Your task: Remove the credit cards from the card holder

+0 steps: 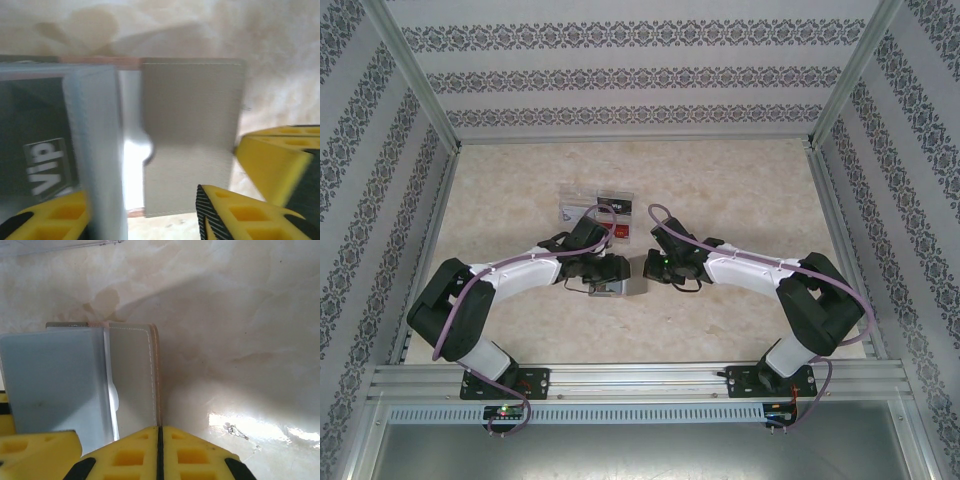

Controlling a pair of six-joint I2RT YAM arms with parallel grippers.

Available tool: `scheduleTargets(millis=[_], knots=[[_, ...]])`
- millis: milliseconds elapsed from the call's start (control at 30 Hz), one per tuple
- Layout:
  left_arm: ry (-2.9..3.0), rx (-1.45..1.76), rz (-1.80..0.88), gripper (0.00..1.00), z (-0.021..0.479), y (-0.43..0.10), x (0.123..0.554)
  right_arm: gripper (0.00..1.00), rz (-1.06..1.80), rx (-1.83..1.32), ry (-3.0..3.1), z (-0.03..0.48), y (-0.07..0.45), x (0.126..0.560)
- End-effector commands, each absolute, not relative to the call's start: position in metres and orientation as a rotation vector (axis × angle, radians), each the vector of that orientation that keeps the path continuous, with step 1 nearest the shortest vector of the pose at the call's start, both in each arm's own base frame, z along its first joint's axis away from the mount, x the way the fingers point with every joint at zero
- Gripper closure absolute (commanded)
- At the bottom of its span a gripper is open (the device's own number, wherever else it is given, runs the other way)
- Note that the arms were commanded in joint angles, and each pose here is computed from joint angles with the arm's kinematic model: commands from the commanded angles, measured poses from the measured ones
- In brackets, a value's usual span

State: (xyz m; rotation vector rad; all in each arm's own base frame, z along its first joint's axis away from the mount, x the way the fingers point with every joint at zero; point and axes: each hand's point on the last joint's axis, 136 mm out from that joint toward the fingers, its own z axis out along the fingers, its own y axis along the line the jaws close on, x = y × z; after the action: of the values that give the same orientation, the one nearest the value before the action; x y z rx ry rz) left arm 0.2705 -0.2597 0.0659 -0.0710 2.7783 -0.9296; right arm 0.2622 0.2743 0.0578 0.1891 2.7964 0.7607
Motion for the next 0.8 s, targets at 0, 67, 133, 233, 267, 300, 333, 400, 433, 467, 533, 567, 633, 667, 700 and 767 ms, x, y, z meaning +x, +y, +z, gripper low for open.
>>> scheduleTargets(millis=[0,67,133,233,267,300,333,400,433,467,533,567,633,667,700,767], knots=[[2.698,0.053,-1.078,0.57,0.091,-0.293,0.275,1.0,0.757,0.179,2.801,0.057,0.273,0.265],[2.699,0.094,-1.106,0.59,0.094,-0.301,0.271,1.0,0.757,0.182,2.802,0.057,0.273,0.265],[2.708,0.1,-1.091,0.6,0.094,-0.301,0.27,1.0,0.755,0.185,2.801,0.057,0.272,0.266],[2.723,0.08,-0.997,0.62,0.09,-0.288,0.27,1.0,0.756,0.183,2.801,0.058,0.273,0.266],[2.726,0.071,-0.973,0.62,0.089,-0.283,0.27,1.0,0.755,0.183,2.8,0.059,0.272,0.266],[2.732,0.06,-0.949,0.62,0.088,-0.278,0.27,1.0,0.752,0.182,2.802,0.058,0.272,0.266],[2.735,0.045,-0.917,0.63,0.087,-0.272,0.271,1.0,0.752,0.18,2.802,0.059,0.272,0.266],[2.746,0.018,-0.856,0.64,0.084,-0.259,0.27,1.0,0.741,0.176,2.802,0.059,0.27,0.266],[2.75,-0.004,-0.816,0.65,0.082,-0.25,0.271,1.0,0.735,0.168,2.802,0.06,0.269,0.267],[2.754,-0.031,-0.776,0.67,0.08,-0.241,0.272,1.0,0.726,0.162,2.799,0.061,0.268,0.268],[2.753,-0.078,-0.73,0.69,0.077,-0.225,0.273,0.96,0.707,0.143,2.79,0.065,0.266,0.27],[2.758,-0.104,-0.699,0.7,0.074,-0.216,0.273,0.93,0.697,0.13,2.782,0.069,0.265,0.272],[2.77,-0.141,-0.642,0.73,0.069,-0.202,0.272,0.8,0.667,0.089,2.768,0.077,0.264,0.276],[2.775,-0.151,-0.635,0.73,0.066,-0.198,0.271,0.75,0.653,0.069,2.762,0.081,0.263,0.277],[2.779,-0.16,-0.629,0.73,0.063,-0.195,0.27,0.72,0.639,0.046,2.755,0.086,0.263,0.279],[2.784,-0.176,-0.622,0.73,0.058,-0.191,0.269,0.7,0.62,-0.004,2.737,0.096,0.267,0.281]])
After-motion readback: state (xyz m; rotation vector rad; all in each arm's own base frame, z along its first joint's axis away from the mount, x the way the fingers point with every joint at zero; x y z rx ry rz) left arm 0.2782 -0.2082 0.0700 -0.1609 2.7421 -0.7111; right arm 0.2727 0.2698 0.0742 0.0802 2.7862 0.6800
